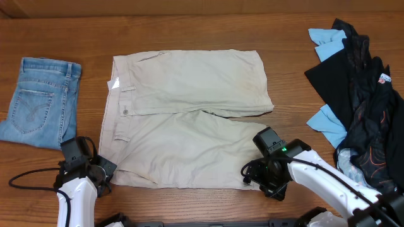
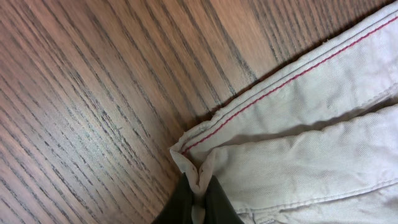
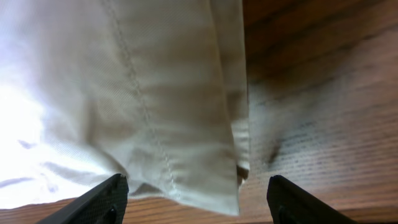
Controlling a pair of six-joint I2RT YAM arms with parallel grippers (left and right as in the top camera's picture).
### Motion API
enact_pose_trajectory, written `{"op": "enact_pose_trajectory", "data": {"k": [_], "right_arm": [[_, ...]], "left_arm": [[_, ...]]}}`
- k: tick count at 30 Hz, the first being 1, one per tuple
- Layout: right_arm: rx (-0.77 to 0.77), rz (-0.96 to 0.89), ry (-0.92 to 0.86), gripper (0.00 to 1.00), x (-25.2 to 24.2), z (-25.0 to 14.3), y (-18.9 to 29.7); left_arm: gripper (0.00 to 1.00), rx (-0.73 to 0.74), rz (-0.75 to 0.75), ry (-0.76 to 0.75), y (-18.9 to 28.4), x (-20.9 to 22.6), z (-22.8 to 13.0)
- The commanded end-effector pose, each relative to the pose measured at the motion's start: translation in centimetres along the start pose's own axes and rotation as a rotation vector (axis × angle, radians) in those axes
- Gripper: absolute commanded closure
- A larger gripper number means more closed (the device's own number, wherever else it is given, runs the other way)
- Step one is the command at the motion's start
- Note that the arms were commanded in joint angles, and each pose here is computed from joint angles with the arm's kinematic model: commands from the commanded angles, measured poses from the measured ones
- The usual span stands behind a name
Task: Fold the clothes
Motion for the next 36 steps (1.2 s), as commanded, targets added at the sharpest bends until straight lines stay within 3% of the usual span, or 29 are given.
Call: {"op": "enact_pose_trajectory", "data": {"k": [1, 5, 7, 10, 14, 16, 22, 36], "right_arm": [[0.052, -0.006, 0.032, 0.25, 0.1, 0.1, -0.7], [0.061, -0.022, 0.021, 0.26, 0.0, 0.2, -1.0], [0.061, -0.021, 0.021, 0.32, 0.0, 0.2, -1.0], [0.057, -0.020, 0.023, 0.48, 0.0, 0.2, -1.0], [0.050, -0.021, 0.023, 0.82, 0.0, 0.3, -1.0], [0.045, -0.019, 0.027, 0.90, 0.0, 0.4, -0.9], [-0.068, -0.043, -0.016, 0.91, -0.5, 1.7, 1.0], [-0.279, 0.065, -0.056, 0.91, -1.9, 2.6, 8.4]], "left_arm": [[0.96, 0.009, 0.026, -0.013, 0.0, 0.4, -0.3], [0.95, 0.008, 0.026, -0.013, 0.0, 0.4, -0.3], [0.95, 0.008, 0.026, -0.013, 0.0, 0.4, -0.3], [0.95, 0.008, 0.026, -0.013, 0.0, 0.4, -0.3], [0.96, 0.008, 0.026, -0.013, 0.0, 0.4, -0.3], [0.96, 0.007, 0.025, -0.019, 0.0, 0.4, -0.2], [0.96, -0.009, 0.020, -0.065, 1.8, -0.1, 1.3], [0.96, -0.005, -0.022, -0.133, 11.4, -1.3, 5.0]]}}
Point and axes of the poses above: each gripper's point midway between its finger pads, its own y axis back along the fingers, its own x axis along the line the jaws close on, z = x × y, the point moved 9 cm from there along y, back along the fingers, and after that the axes turned 14 degrees about -y, right-handed, at the moved point
